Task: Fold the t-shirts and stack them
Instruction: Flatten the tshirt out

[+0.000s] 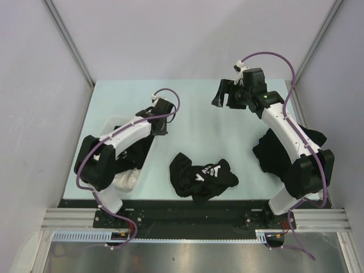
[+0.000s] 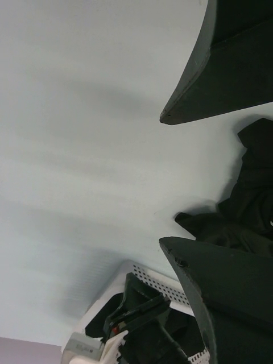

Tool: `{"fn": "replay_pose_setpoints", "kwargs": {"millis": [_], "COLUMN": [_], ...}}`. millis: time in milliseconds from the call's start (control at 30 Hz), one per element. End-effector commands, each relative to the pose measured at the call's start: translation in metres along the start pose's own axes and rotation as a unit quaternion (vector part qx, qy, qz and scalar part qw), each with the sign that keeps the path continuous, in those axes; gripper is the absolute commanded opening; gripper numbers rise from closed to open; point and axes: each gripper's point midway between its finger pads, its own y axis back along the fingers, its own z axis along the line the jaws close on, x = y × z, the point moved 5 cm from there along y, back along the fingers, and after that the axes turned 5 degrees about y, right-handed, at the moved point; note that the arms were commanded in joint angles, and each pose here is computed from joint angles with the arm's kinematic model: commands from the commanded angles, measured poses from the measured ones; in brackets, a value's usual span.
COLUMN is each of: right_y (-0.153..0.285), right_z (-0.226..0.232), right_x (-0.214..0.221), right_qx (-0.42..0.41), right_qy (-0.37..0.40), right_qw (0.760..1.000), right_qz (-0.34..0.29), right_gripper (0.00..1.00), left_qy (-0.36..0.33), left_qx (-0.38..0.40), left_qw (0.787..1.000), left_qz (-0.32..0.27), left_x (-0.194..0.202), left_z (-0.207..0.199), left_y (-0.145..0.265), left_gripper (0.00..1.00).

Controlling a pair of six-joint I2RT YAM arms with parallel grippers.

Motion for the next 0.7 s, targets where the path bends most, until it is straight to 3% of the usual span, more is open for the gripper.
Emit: {"fn": "replay_pose_setpoints", "kwargs": {"millis": [0, 233, 667], "right_y": [0.014, 0.014, 0.01], "right_z": [0.006, 0.007, 0.009], "right_x": [-0.008, -0.008, -0.006], "right_qx": [-0.013, -0.017, -0.025], "right_qy": [0.007, 0.005, -0.003], "right_qw": [1.0, 0.999, 0.999], "right_qz": [-0.025, -0.028, -0.024], "right_gripper": [0.85, 0.85, 0.85], "left_qy": [0.058, 0.069, 0.046], "left_qx": [-0.047, -0.08, -0.085], "left_qw": [0.997, 0.994, 0.995], "left_qz": [-0.034, -0.032, 0.006], "left_x": [-0.019, -0.013, 0.015], "left_z": [0.038, 0.075, 0.091], "left_y": [0.022, 0.025, 0.015], "left_gripper": [0.0, 0.0, 0.0]}}
